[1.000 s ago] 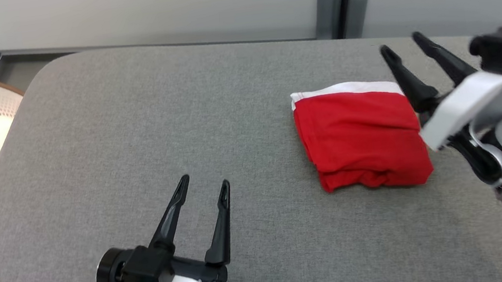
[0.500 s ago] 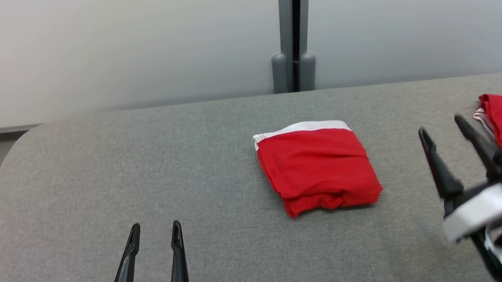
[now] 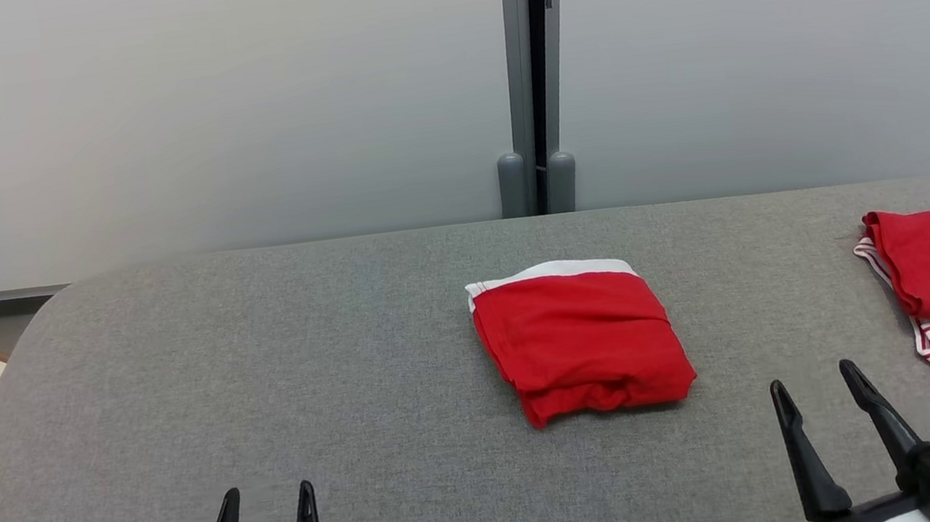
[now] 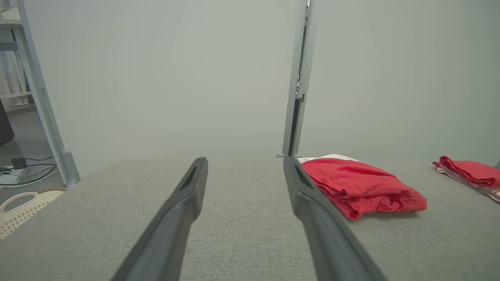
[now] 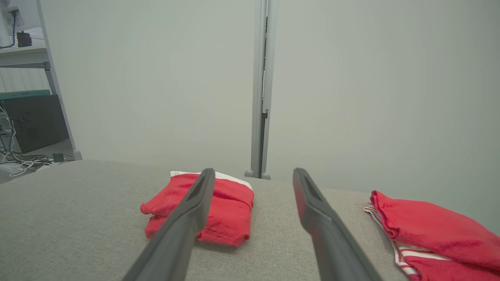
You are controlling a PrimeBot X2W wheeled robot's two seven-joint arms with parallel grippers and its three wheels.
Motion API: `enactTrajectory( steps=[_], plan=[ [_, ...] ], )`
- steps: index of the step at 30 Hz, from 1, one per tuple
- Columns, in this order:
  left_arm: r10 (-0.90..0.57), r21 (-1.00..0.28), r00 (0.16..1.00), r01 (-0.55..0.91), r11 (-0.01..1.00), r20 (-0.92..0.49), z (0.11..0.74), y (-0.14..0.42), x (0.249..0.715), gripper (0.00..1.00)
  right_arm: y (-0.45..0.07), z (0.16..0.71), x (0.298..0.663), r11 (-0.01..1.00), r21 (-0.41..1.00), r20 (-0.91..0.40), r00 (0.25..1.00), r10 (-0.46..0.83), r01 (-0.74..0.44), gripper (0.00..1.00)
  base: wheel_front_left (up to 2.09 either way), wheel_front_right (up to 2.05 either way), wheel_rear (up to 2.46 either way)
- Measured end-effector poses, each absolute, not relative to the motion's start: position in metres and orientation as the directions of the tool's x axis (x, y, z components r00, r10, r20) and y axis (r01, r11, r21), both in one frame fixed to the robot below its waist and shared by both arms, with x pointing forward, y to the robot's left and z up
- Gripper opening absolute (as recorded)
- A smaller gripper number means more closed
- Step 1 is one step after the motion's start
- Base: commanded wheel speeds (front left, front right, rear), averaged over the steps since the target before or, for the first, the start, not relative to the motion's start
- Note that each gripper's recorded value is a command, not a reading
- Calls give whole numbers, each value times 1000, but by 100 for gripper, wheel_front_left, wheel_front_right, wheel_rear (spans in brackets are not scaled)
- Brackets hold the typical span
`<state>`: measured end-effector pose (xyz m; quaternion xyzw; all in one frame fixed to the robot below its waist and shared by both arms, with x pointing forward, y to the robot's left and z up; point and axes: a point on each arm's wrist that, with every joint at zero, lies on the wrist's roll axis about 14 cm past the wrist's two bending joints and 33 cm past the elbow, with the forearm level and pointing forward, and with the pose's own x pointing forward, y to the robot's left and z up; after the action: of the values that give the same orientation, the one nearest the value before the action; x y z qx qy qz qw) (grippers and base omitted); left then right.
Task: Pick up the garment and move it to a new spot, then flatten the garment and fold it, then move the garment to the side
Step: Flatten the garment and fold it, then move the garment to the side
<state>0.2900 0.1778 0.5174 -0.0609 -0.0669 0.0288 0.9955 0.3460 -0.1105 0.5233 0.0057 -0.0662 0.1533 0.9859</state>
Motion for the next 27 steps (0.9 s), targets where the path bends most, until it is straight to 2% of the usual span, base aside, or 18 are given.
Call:
enactTrajectory(
  steps=[7,27],
  plan=[
    [89,-63,989,-82,995,121,513,186,284,100,-111,517,340,958,-3,117,951,285,-287,100,0,0,0],
    [73,-30,989,-70,997,129,515,181,286,100,-111,500,337,960,21,64,958,279,-281,100,0,0,0]
  ],
)
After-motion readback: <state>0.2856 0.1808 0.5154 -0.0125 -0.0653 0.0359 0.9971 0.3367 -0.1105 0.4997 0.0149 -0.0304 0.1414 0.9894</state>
